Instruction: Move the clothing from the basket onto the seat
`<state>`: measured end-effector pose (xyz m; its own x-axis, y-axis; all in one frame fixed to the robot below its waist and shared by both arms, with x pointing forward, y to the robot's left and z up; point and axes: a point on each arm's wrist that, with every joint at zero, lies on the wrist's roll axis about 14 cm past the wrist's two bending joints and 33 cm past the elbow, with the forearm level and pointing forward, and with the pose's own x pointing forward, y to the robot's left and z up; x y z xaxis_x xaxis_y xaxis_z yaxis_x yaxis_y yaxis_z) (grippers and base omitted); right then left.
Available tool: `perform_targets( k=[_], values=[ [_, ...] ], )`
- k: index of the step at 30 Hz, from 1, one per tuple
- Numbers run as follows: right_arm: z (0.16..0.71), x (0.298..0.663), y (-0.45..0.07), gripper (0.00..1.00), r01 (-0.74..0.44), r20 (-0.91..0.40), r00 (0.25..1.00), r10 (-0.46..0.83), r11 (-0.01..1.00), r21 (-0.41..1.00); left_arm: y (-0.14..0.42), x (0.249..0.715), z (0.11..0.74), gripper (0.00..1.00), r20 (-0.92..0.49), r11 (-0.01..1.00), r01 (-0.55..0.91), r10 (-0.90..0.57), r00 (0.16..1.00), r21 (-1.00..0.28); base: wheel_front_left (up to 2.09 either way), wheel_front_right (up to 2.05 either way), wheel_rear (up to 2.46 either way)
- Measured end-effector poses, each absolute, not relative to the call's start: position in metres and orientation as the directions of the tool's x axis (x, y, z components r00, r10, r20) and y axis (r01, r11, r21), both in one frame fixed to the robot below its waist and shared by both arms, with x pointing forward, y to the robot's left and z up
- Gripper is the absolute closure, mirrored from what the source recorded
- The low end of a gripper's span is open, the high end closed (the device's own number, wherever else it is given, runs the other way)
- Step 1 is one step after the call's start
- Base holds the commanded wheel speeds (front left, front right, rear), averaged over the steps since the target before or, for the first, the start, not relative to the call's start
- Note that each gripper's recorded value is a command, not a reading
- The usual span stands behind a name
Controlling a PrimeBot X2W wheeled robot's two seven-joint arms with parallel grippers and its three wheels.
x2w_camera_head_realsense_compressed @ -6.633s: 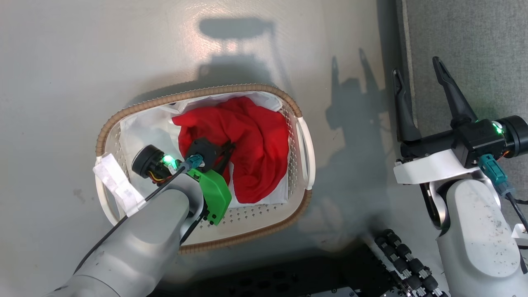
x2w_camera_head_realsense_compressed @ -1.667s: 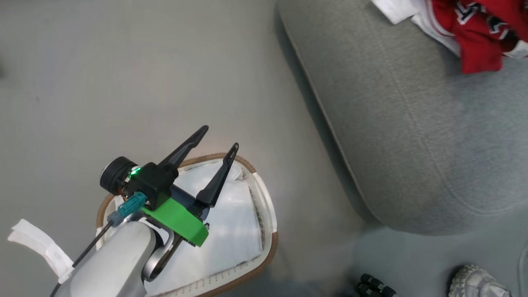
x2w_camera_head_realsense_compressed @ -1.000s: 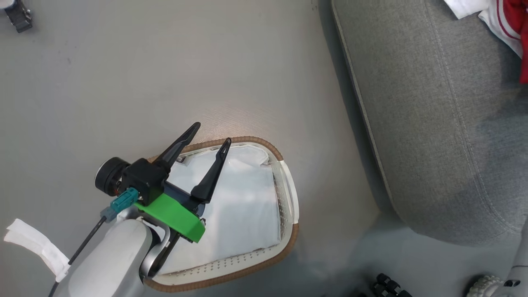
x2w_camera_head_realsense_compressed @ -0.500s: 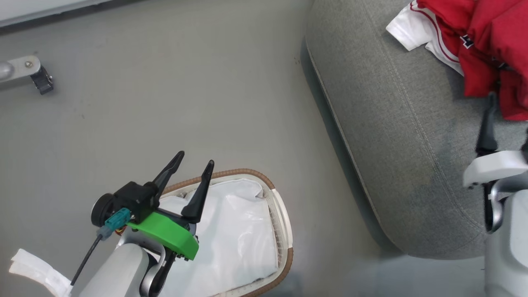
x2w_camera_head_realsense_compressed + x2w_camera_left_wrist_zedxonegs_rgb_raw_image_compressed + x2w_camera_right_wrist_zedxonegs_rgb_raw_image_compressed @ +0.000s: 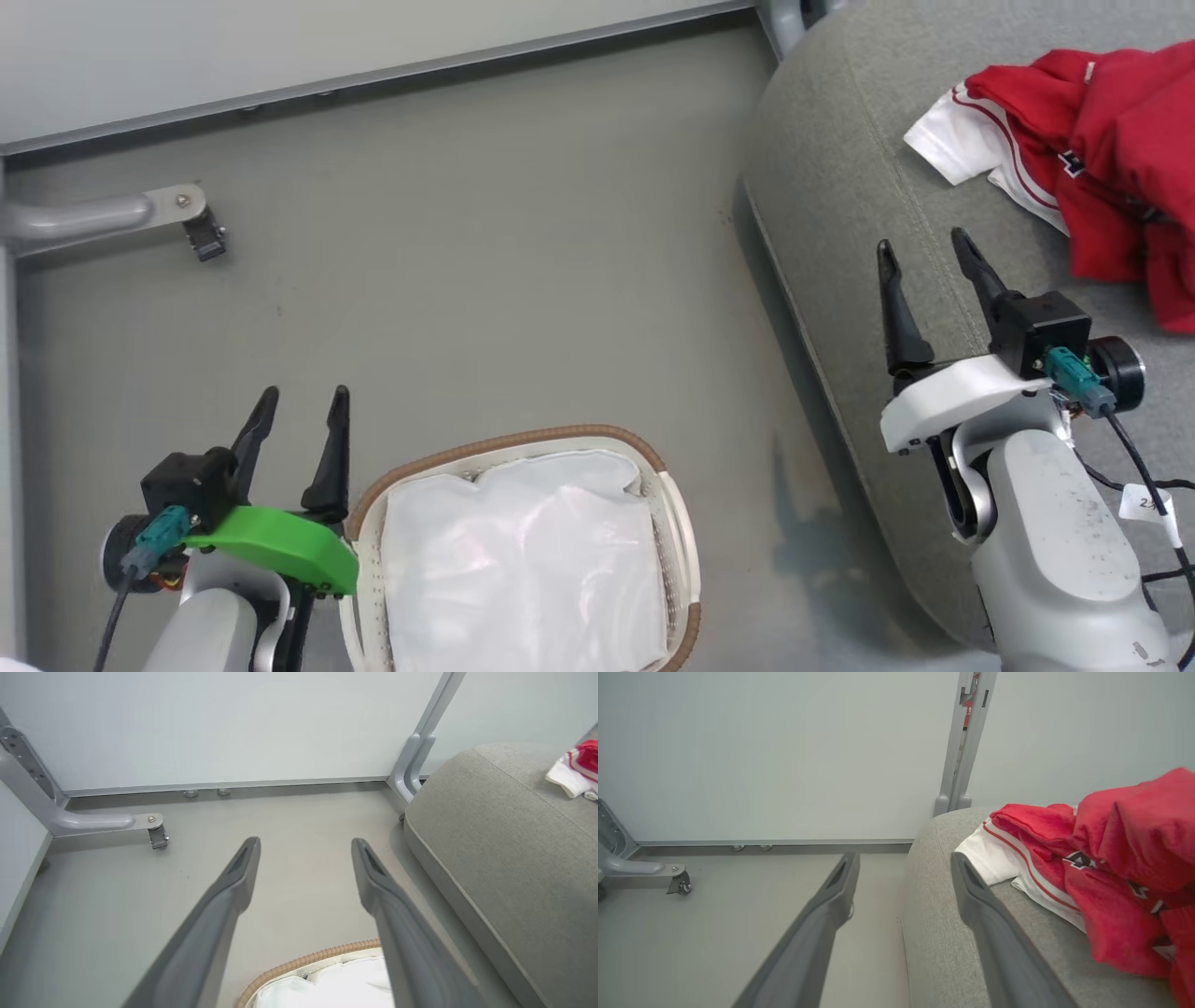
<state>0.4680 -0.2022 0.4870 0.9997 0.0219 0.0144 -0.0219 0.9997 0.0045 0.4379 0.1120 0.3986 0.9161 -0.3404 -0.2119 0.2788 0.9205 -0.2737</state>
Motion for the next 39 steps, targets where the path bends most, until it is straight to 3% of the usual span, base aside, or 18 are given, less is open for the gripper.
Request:
perform_targets(
  k=[6, 13, 31, 32, 39],
  values=[
    [0.495, 0.475, -0.167, 0.00, -0.107, 0.037, 0.994, 0.104, 0.991, 0.077, 0.161, 0.423, 0.399, 0.00, -0.233, 0.964, 0.128, -0.184, 0.955, -0.235, 0.00, 0.00, 0.00],
    [0.485, 0.458, -0.147, 0.00, -0.143, 0.007, 0.990, 0.144, 0.978, 0.153, 0.199, 0.399, 0.413, 0.00, -0.203, 0.978, 0.005, -0.048, 0.978, -0.208, 0.00, 0.00, 0.00],
    [0.484, 0.413, -0.138, 0.00, -0.156, -0.006, 0.987, 0.160, 0.966, 0.206, 0.199, 0.347, 0.428, 0.00, -0.161, 0.965, -0.039, -0.003, 0.987, -0.258, 0.00, 0.00, 0.00],
    [0.483, 0.412, -0.137, 1.00, -0.156, -0.011, 0.987, 0.162, 0.966, 0.206, 0.197, 0.346, 0.428, 1.00, -0.163, 0.961, -0.042, -0.003, 0.987, -0.273, 0.00, 0.00, 0.00],
    [0.454, 0.397, -0.139, 1.00, -0.116, -0.105, 0.984, 0.147, 0.960, 0.255, 0.193, 0.338, 0.412, 1.00, -0.219, 0.945, -0.073, 0.001, 0.976, -0.318, 0.00, 0.00, 0.00]
  ],
)
